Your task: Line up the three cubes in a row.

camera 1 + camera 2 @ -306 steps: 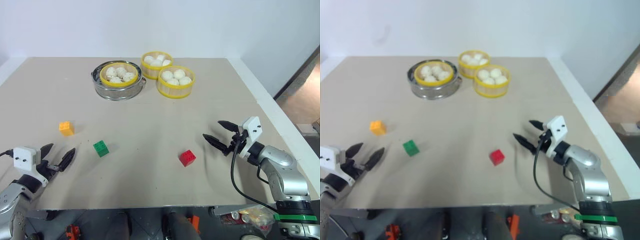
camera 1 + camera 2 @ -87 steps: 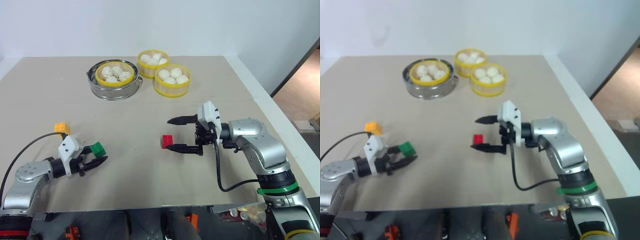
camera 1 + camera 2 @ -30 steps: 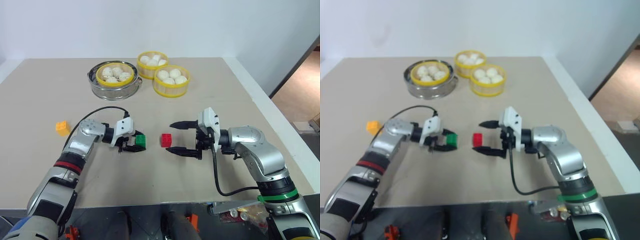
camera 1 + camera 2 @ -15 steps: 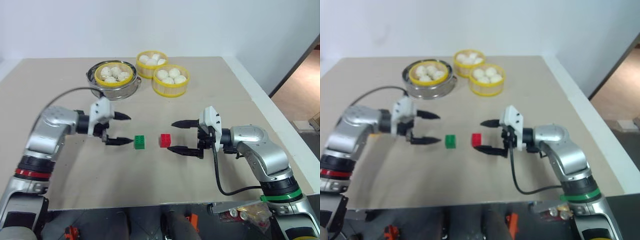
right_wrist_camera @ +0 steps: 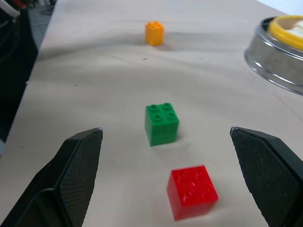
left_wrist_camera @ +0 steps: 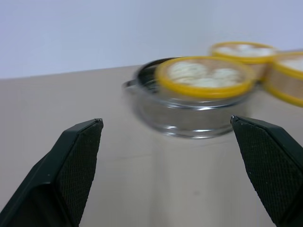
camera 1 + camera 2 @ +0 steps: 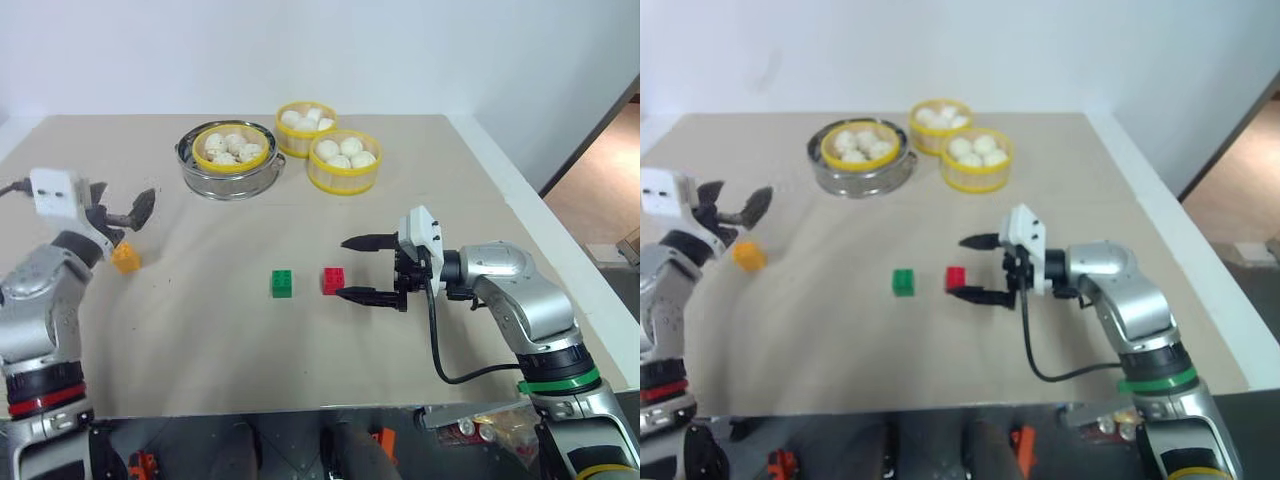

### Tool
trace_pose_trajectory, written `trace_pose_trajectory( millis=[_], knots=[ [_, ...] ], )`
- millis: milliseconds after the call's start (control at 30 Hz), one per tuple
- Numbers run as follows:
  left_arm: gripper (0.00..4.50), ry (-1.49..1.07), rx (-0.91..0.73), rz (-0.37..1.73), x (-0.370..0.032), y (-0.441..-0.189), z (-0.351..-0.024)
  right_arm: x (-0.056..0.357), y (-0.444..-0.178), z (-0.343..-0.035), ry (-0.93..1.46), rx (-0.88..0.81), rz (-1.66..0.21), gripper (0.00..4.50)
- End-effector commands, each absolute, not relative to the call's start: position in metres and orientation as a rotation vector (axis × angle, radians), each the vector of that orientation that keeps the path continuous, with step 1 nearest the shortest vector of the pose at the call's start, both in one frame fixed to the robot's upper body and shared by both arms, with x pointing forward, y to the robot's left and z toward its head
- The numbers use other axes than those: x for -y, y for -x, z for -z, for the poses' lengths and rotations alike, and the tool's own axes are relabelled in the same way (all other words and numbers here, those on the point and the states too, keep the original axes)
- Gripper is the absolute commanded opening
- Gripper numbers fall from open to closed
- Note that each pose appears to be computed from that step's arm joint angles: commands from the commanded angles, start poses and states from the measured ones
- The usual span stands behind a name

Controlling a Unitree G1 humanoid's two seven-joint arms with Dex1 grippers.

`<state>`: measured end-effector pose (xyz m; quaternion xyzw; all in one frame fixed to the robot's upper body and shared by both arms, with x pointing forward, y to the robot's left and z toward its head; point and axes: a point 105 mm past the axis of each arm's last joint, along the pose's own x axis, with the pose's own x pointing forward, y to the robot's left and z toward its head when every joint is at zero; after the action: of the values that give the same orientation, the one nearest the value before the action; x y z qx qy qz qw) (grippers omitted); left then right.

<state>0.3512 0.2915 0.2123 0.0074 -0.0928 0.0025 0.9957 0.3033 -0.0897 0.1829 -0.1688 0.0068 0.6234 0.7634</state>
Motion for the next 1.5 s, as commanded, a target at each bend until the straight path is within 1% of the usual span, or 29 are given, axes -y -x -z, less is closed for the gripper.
trace_pose_trajectory(
  millis=[33, 67, 200, 267, 433, 667, 900, 1200, 1233, 1300, 1400, 1467, 1500],
  knots=[
    [4.48, 0.023, 0.254, -0.216, -0.309, -0.342, -0.227, 0.088, -0.304, -0.191, 0.403, 0.023, -1.378, 4.50],
    [4.48, 0.022, 0.248, -0.229, -0.309, -0.341, -0.225, 0.088, -0.304, -0.191, 0.406, 0.023, -1.380, 4.50],
    [4.48, 0.056, 0.163, -0.311, -0.311, -0.341, -0.197, 0.088, -0.304, -0.190, 0.415, 0.021, -1.389, 4.50],
    [4.48, 0.062, 0.139, -0.317, -0.310, -0.340, -0.188, 0.088, -0.304, -0.191, 0.406, 0.024, -1.391, 4.50],
    [4.48, 0.091, 0.074, -0.321, -0.303, -0.337, -0.165, 0.085, -0.303, -0.207, 0.310, 0.091, -1.387, 4.50],
    [4.48, 0.092, 0.018, -0.322, -0.307, -0.338, -0.147, 0.081, -0.305, -0.224, 0.241, 0.184, -1.355, 4.50],
    [4.48, 0.124, -0.005, -0.352, -0.312, -0.337, -0.137, 0.083, -0.308, -0.221, 0.261, 0.175, -1.339, 4.50],
    [4.48, 0.131, -0.076, -0.374, -0.318, -0.344, -0.119, 0.082, -0.306, -0.214, 0.289, 0.166, -1.347, 4.50],
    [3.97, 0.129, -0.077, -0.368, -0.318, -0.345, -0.119, 0.082, -0.306, -0.214, 0.289, 0.166, -1.346, 4.50],
    [3.41, 0.125, -0.084, -0.383, -0.321, -0.346, -0.118, 0.083, -0.306, -0.213, 0.293, 0.166, -1.343, 4.50],
    [2.36, 0.114, -0.098, -0.389, -0.324, -0.347, -0.116, 0.083, -0.305, -0.212, 0.300, 0.165, -1.342, 4.50],
    [1.78, 0.096, -0.100, -0.378, -0.324, -0.348, -0.117, 0.084, -0.304, -0.211, 0.302, 0.164, -1.341, 4.50],
    [1.37, 0.086, -0.099, -0.367, -0.323, -0.349, -0.119, 0.084, -0.304, -0.211, 0.304, 0.162, -1.341, 4.50]
  ],
)
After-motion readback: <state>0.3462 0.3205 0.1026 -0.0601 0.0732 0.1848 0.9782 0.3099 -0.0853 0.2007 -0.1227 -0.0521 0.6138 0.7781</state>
